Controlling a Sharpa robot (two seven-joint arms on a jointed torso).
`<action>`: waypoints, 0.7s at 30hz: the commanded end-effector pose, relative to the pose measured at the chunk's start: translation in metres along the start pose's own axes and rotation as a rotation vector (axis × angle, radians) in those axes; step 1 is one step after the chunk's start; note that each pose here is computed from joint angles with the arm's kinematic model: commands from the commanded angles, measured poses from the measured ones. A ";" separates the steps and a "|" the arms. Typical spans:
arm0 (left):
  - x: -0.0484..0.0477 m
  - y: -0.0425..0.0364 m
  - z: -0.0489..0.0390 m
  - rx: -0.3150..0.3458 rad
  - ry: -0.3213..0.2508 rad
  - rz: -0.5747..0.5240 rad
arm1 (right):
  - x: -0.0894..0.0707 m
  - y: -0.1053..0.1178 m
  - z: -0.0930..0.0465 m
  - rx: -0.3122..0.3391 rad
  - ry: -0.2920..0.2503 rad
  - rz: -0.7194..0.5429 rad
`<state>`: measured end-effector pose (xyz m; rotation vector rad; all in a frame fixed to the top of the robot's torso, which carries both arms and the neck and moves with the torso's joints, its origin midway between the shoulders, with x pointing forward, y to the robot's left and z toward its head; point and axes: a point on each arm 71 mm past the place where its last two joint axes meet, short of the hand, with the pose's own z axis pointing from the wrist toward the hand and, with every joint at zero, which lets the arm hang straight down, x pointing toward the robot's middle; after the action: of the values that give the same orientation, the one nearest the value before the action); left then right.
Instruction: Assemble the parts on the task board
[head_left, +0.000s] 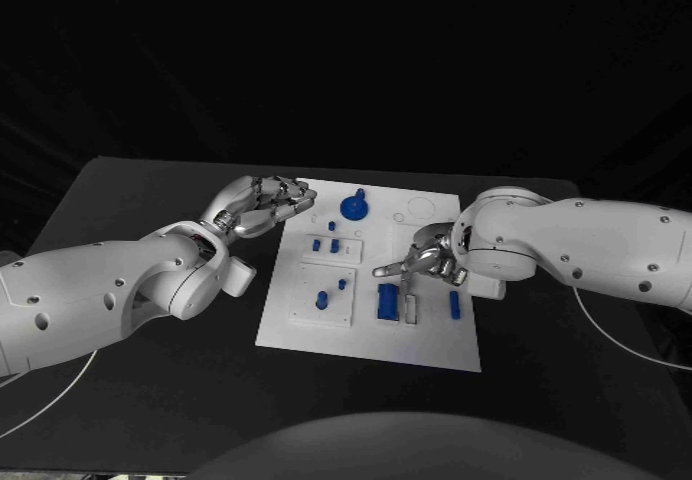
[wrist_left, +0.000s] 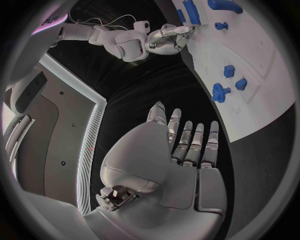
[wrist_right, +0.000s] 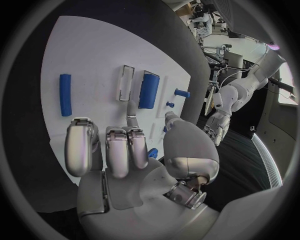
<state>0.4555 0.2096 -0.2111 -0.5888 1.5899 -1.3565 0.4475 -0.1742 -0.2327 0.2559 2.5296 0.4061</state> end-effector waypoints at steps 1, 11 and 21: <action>0.0025 -0.0017 -0.0002 0.009 0.020 -0.004 | -0.004 -0.003 -0.007 -0.076 -0.100 0.061; 0.0003 -0.0019 -0.0022 0.014 0.012 -0.001 | -0.014 -0.032 -0.046 -0.221 -0.365 0.043; 0.0026 -0.0018 0.0001 0.015 0.023 -0.001 | -0.010 -0.083 -0.049 0.059 -0.227 -0.064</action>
<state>0.4548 0.2098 -0.2109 -0.5853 1.5910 -1.3577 0.4239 -0.2602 -0.2116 0.3213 2.2428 0.3983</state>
